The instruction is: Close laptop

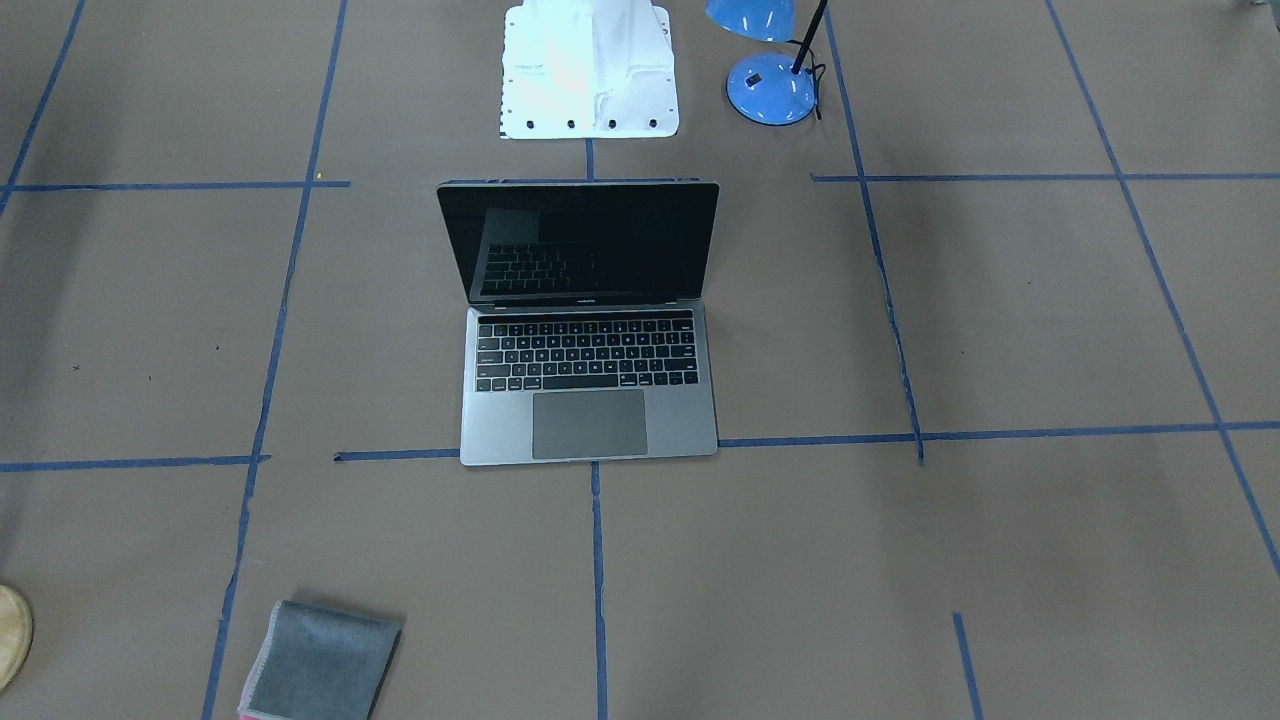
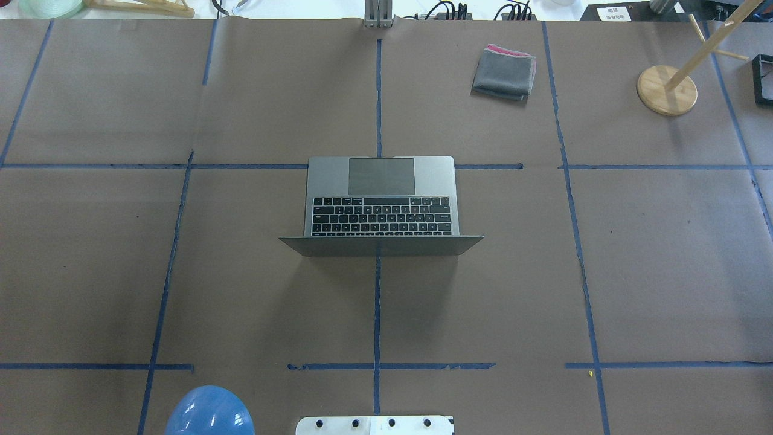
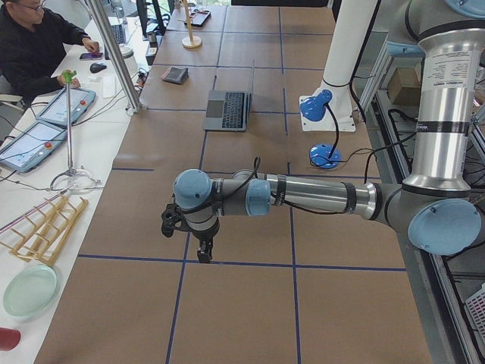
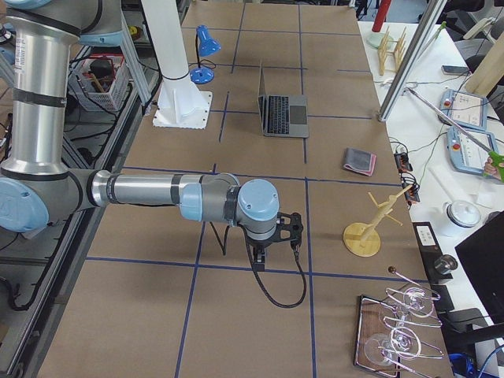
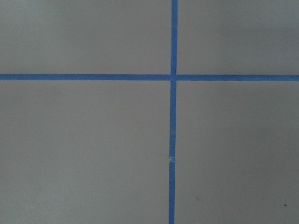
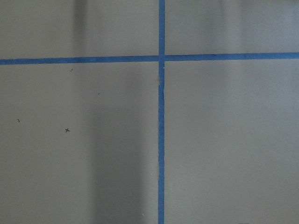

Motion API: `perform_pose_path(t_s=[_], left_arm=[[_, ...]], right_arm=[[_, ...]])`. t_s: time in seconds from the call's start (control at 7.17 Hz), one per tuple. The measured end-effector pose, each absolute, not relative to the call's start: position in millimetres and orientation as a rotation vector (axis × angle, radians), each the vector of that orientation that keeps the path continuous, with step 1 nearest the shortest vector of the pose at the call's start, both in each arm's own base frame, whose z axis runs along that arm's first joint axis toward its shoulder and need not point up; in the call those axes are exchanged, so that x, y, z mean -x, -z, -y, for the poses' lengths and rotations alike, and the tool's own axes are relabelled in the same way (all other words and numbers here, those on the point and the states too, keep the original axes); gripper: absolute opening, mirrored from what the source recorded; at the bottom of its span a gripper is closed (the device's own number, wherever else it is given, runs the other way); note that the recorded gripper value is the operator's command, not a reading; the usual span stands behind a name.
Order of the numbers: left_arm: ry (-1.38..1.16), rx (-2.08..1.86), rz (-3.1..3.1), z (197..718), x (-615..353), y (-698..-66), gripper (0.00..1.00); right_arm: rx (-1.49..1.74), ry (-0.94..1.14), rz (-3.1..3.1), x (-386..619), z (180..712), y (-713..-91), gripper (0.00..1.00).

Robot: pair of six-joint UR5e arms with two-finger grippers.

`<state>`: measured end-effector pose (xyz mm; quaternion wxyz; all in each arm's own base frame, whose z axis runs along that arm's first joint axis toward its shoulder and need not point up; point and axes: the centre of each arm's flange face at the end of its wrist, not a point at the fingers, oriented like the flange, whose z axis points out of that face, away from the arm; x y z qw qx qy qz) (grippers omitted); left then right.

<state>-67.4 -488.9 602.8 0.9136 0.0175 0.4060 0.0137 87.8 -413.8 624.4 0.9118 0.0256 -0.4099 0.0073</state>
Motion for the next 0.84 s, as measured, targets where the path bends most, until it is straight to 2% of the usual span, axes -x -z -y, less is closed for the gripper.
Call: perform_pose_path(t_s=[0.42,0.84], left_arm=[[-0.061,-0.149,-0.863,472.8,37.9,-472.3,1.0],[0.032,-0.1,-0.975,435.4,-77.2,-310.9,0.99]], right_arm=[[-0.092,0.005,0.853,-85.6,416.3,-601.0,1.0],[-0.119,0.031,0.949,-66.2,419.8,-569.7,1.0]])
